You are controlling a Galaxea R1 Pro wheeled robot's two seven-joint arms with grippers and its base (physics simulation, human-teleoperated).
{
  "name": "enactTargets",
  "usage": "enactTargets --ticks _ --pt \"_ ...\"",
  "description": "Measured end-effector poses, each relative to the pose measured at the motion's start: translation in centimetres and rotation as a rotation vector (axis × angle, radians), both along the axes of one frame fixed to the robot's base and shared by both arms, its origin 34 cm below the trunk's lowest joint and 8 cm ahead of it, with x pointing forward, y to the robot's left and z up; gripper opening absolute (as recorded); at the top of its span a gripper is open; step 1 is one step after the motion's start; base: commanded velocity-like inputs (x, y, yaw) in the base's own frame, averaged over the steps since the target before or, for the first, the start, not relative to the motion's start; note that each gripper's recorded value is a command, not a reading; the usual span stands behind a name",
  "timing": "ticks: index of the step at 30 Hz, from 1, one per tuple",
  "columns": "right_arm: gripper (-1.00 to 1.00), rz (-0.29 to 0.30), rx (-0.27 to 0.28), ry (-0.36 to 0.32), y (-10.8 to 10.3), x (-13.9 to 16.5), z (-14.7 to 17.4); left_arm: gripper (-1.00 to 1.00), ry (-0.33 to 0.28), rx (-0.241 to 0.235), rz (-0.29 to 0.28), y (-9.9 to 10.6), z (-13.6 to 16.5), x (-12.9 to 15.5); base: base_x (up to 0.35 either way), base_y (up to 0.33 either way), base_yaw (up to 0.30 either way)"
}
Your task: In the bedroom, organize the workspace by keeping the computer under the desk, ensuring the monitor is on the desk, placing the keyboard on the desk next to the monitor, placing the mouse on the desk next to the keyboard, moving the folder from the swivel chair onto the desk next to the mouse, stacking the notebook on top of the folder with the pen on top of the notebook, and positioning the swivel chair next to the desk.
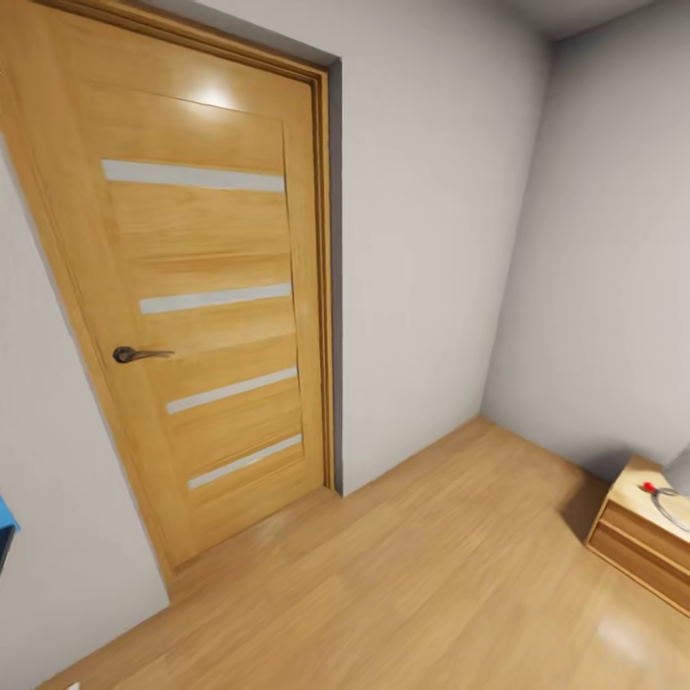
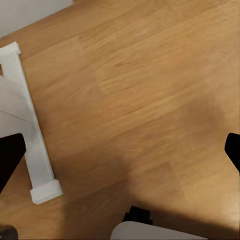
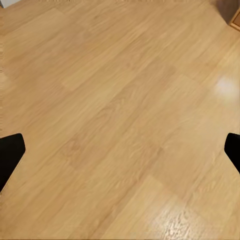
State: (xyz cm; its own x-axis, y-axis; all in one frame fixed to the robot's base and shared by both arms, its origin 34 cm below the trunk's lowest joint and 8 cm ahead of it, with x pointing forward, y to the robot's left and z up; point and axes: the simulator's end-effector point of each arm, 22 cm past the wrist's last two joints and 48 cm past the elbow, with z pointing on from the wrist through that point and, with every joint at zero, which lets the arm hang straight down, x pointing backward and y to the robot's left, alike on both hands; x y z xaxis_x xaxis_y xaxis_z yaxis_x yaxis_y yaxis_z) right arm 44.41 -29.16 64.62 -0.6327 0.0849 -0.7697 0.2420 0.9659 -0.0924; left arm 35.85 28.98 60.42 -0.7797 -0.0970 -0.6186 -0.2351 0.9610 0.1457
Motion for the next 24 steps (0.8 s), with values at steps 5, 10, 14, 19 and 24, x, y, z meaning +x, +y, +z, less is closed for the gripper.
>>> enactTargets --ticks 5,10,14,19,24 --pt "1.0 -0.002 -0.002 -0.002 -0.2 0.0 0.0 1.0 -0.013 0.019 0.004 1.3 0.2 0.0 0.333 -0.097 0.233" --pt "1.0 -0.002 -0.004 -0.047 -0.1 0.5 0.7 1.0 -0.015 0.021 0.005 1.4 0.2 0.0 0.252 -0.079 0.247" --pt "1.0 0.0 -0.01 -0.09 -0.1 0.0 1.2 1.0 -0.015 0.021 0.004 1.4 0.2 0.0 0.065 -0.018 0.262" --pt "1.0 0.037 -0.021 -0.154 0.5 0.0 2.2 1.0 -0.015 0.02 0.004 1.4 0.2 0.1 0.013 -0.004 0.277" --pt "1.0 0.066 -0.017 -0.164 1.4 0.0 2.3 1.0 -0.014 0.02 0.004 1.4 0.2 0.1 0.002 -0.039 0.281"
